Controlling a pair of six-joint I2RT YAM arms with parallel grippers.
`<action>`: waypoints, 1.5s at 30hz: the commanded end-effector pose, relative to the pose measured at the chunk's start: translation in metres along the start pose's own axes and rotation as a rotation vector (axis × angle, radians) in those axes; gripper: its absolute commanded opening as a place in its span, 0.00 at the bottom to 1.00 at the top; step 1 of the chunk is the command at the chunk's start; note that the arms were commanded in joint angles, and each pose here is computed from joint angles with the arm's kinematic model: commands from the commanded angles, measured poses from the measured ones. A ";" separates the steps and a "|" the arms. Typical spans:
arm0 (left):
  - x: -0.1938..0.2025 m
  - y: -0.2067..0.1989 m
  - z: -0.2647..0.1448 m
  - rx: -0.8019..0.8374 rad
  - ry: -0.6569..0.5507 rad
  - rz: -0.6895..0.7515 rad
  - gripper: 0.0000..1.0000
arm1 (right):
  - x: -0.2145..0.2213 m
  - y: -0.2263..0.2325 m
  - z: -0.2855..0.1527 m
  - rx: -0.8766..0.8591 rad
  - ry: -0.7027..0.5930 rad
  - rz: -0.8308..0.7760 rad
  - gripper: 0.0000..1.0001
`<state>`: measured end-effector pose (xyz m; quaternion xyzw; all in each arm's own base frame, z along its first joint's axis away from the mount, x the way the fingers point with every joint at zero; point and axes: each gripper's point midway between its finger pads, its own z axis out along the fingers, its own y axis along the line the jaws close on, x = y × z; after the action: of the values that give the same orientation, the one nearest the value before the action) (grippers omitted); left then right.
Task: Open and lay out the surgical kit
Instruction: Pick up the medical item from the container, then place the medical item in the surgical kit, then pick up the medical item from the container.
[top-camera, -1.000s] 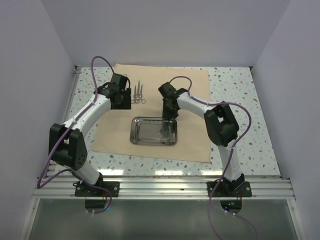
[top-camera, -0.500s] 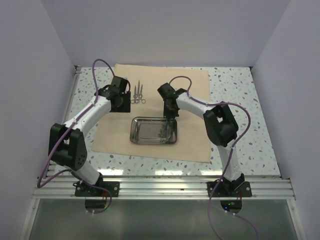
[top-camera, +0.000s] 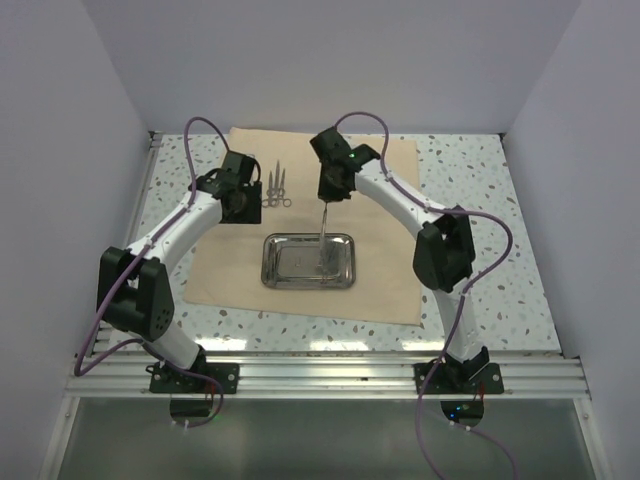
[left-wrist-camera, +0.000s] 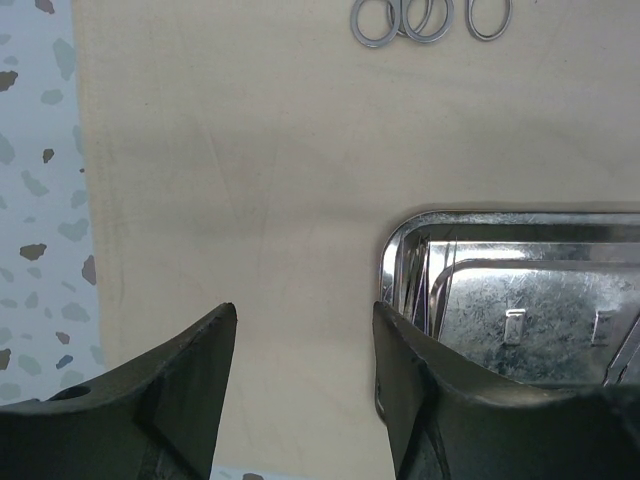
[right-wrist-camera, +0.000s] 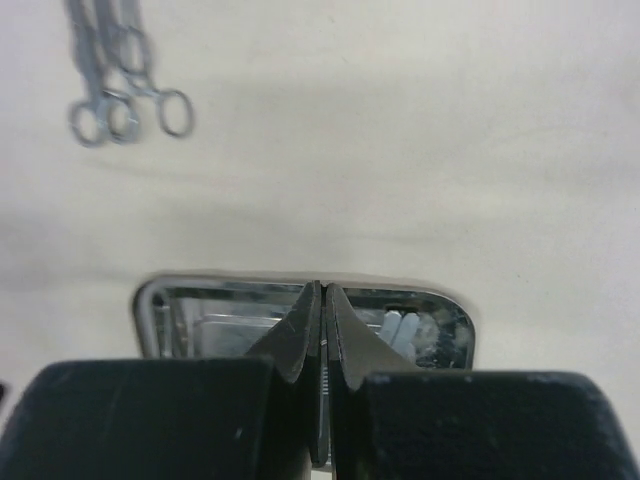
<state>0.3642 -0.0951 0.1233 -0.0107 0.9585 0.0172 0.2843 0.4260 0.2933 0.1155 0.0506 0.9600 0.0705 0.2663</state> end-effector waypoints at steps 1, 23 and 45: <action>-0.015 -0.005 -0.013 0.028 -0.043 -0.020 0.61 | -0.041 0.019 -0.022 -0.046 -0.090 0.041 0.00; 0.001 -0.011 -0.040 0.098 -0.004 -0.003 0.60 | -0.140 0.016 0.110 -0.044 -0.385 0.185 0.00; 0.033 -0.164 -0.025 0.275 0.007 0.196 0.57 | -0.148 -0.058 -0.102 -0.068 -0.524 0.110 0.98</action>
<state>0.3268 -0.2318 0.1299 0.1254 0.9519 -0.0643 0.2722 0.5148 0.2538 0.1544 0.0830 0.9039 0.0964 0.4084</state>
